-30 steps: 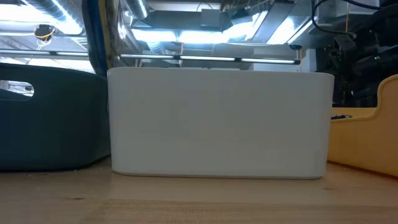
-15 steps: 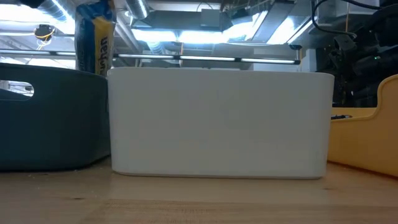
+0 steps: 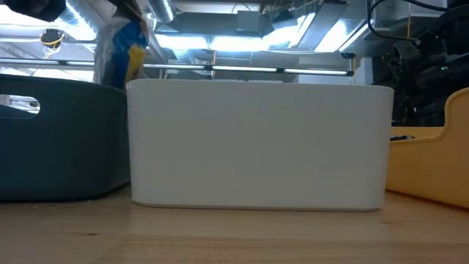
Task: Sort Maruchan noodles
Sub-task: Put the right blue noodle pack into the blue bin
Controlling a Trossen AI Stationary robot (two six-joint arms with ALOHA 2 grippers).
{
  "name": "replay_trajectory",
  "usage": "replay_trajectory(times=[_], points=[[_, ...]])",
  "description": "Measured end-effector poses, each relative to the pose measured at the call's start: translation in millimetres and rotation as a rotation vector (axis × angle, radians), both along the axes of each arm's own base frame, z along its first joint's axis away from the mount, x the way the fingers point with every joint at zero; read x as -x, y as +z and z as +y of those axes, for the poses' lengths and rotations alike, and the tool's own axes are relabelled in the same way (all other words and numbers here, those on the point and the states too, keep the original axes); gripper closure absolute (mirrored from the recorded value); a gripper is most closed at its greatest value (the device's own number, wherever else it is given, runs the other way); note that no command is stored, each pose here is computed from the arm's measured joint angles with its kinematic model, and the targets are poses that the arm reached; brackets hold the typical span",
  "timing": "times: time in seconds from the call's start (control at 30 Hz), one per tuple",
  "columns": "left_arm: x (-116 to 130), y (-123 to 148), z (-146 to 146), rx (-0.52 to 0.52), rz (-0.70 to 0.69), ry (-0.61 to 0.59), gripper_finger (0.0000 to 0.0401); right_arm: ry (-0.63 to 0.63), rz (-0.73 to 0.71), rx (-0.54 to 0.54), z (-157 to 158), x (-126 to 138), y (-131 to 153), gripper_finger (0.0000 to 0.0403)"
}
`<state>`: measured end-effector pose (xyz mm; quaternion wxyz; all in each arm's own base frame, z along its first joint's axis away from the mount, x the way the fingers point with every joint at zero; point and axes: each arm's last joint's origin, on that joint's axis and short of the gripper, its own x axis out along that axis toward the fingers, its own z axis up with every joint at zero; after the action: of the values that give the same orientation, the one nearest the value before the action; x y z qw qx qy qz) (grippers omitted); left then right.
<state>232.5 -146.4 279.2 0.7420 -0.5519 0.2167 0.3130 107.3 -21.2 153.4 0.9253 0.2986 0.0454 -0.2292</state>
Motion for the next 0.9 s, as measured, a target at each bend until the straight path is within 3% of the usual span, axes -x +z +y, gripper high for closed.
replay_trajectory(times=[0.43,0.9], points=[[-12.4,-24.9,-17.4,-0.047,0.052,-0.036,0.0401,0.026,0.004,-0.003,0.7,-0.2,-0.4,0.0207],[-13.8,-19.5,-16.4,-0.152,0.007,-0.066,0.0401,0.034,0.013,0.016,0.8,-0.2,-0.4,0.0207]])
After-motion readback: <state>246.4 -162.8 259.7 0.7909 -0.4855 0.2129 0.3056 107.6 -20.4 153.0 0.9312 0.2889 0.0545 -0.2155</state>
